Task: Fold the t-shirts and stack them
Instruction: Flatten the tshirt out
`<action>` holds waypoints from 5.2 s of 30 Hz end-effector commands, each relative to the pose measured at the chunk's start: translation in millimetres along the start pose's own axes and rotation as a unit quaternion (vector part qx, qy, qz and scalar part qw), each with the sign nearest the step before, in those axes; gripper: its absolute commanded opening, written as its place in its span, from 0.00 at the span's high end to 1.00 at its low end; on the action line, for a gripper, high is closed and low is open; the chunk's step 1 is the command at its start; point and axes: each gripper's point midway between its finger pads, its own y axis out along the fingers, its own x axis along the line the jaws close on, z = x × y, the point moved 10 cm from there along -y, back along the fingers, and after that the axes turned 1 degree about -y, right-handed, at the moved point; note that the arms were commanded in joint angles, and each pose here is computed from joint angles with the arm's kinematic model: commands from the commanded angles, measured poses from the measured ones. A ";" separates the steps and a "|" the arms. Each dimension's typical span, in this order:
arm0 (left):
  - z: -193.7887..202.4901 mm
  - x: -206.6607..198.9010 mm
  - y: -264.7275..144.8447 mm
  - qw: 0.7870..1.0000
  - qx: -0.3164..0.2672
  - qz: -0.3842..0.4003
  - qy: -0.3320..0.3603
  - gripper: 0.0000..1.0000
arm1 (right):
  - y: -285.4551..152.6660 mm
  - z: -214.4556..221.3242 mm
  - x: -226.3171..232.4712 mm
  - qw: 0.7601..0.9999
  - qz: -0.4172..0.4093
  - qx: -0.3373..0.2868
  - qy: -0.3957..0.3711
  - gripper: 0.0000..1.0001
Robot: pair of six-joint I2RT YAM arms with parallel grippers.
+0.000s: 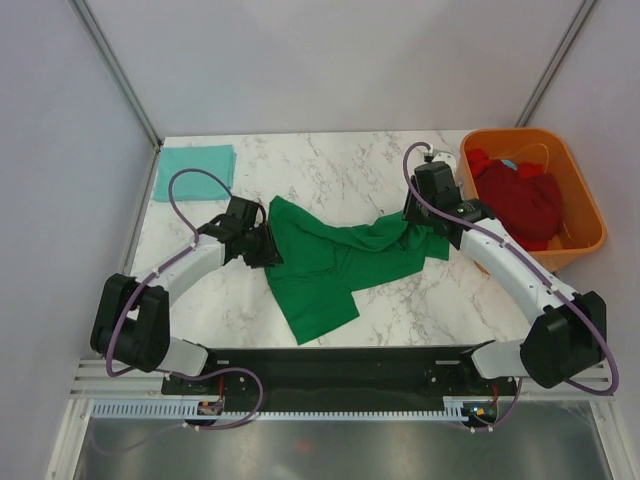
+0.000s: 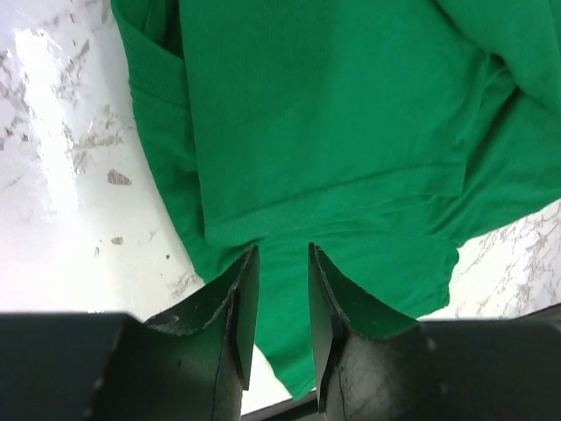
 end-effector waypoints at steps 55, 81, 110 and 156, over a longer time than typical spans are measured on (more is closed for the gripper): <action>-41.6 -9.7 -61.3 0.988 -0.141 -0.056 0.002 0.98 | -17.8 11.4 -21.3 0.998 0.028 -0.026 0.045 0.60; -70.8 -2.5 -180.9 0.961 -0.264 -0.084 0.011 0.98 | 103.6 18.5 -30.6 0.970 0.161 0.044 0.178 0.53; -103.0 -15.0 -232.7 0.931 -0.346 -0.113 0.014 0.98 | 63.2 -39.5 -49.8 0.976 0.162 -0.002 0.145 1.00; -117.1 15.5 -141.7 0.973 -0.215 -0.084 0.001 0.98 | 79.4 -15.5 -39.1 0.991 0.035 0.091 0.088 0.61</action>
